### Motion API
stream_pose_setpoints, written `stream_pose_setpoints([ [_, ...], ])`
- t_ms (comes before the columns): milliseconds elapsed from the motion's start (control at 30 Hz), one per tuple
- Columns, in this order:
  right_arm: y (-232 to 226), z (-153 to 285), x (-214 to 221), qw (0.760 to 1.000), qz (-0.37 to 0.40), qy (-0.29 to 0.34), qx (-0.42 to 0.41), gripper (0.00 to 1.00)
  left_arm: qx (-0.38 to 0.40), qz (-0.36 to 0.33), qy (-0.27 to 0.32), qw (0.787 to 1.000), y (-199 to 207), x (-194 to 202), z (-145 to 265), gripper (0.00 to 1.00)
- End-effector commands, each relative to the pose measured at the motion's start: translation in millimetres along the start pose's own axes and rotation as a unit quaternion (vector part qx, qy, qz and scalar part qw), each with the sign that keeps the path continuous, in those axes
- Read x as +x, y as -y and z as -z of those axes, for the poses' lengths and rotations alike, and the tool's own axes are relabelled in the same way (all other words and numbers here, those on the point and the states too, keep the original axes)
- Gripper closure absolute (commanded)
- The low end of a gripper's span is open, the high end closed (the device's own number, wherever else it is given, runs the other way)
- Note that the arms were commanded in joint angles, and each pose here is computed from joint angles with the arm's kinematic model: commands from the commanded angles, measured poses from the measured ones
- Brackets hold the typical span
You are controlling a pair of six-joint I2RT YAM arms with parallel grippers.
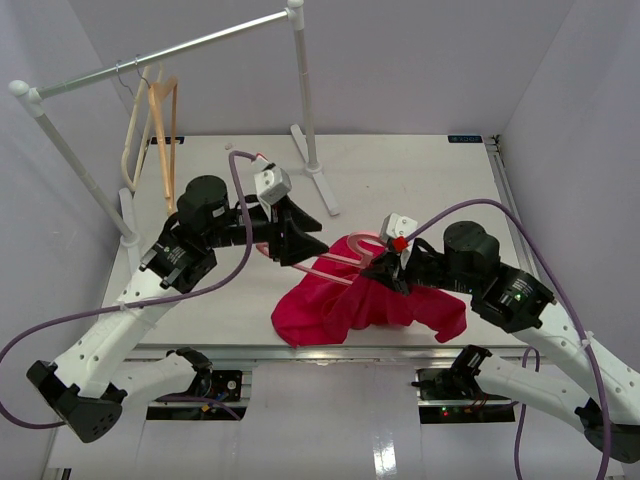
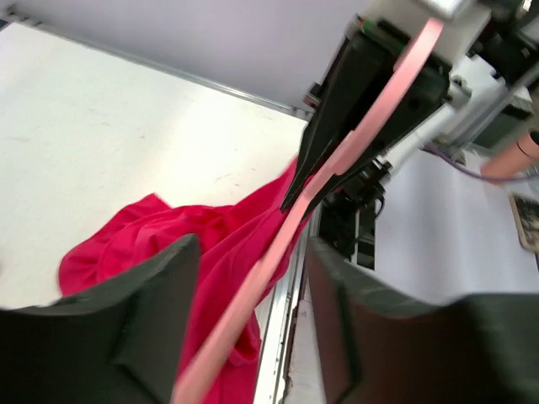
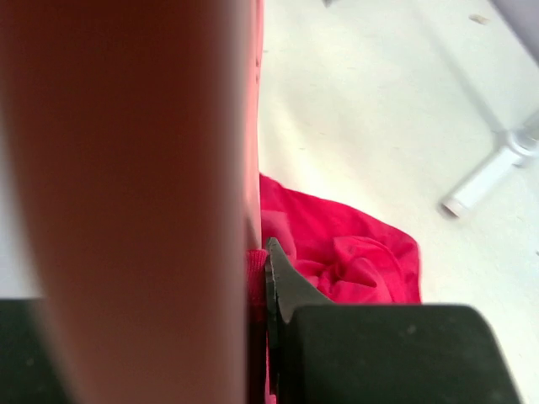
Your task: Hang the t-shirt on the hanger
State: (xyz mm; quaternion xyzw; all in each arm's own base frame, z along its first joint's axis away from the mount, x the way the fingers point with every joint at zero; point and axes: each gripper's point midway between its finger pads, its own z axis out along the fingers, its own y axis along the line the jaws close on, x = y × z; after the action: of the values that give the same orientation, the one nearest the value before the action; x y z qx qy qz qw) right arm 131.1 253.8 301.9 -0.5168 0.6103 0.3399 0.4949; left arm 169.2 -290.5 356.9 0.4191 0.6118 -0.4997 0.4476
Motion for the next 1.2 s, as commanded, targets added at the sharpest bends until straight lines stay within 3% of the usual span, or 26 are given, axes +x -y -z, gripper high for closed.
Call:
stream_pose_setpoints([
  [0, 42, 14, -18, 0.991, -0.021, 0.031, 0.131, 0.92, -0.128, -0.005, 0.045, 0.991, -22, -58, 22, 0.32],
  [67, 59, 24, -18, 0.981, -0.035, 0.032, 0.189, 0.92, -0.18, 0.033, 0.031, 0.983, -37, -59, 27, 0.32],
  [133, 62, 30, -23, 0.977, -0.04, 0.039, 0.203, 0.92, -0.236, 0.083, 0.027, 0.968, -55, -49, 31, 0.32],
  [200, 61, 34, -27, 0.977, -0.041, 0.048, 0.204, 0.92, -0.245, 0.109, 0.02, 0.963, -61, -31, 29, 0.33],
  [400, 60, 47, -34, 0.973, -0.023, 0.076, 0.216, 0.92, -0.189, 0.167, 0.027, 0.967, -53, 25, 13, 0.32],
  [567, 59, 52, -42, 0.972, -0.028, 0.091, 0.217, 0.92, -0.168, 0.25, 0.03, 0.953, -55, 61, -1, 0.32],
  [767, 60, 48, -38, 0.971, -0.028, 0.093, 0.217, 0.92, -0.177, 0.298, 0.062, 0.936, -66, 90, -7, 0.32],
  [1167, 62, 41, -35, 0.972, -0.034, 0.087, 0.216, 0.92, -0.162, 0.334, -0.007, 0.928, -54, 149, -56, 0.33],
])
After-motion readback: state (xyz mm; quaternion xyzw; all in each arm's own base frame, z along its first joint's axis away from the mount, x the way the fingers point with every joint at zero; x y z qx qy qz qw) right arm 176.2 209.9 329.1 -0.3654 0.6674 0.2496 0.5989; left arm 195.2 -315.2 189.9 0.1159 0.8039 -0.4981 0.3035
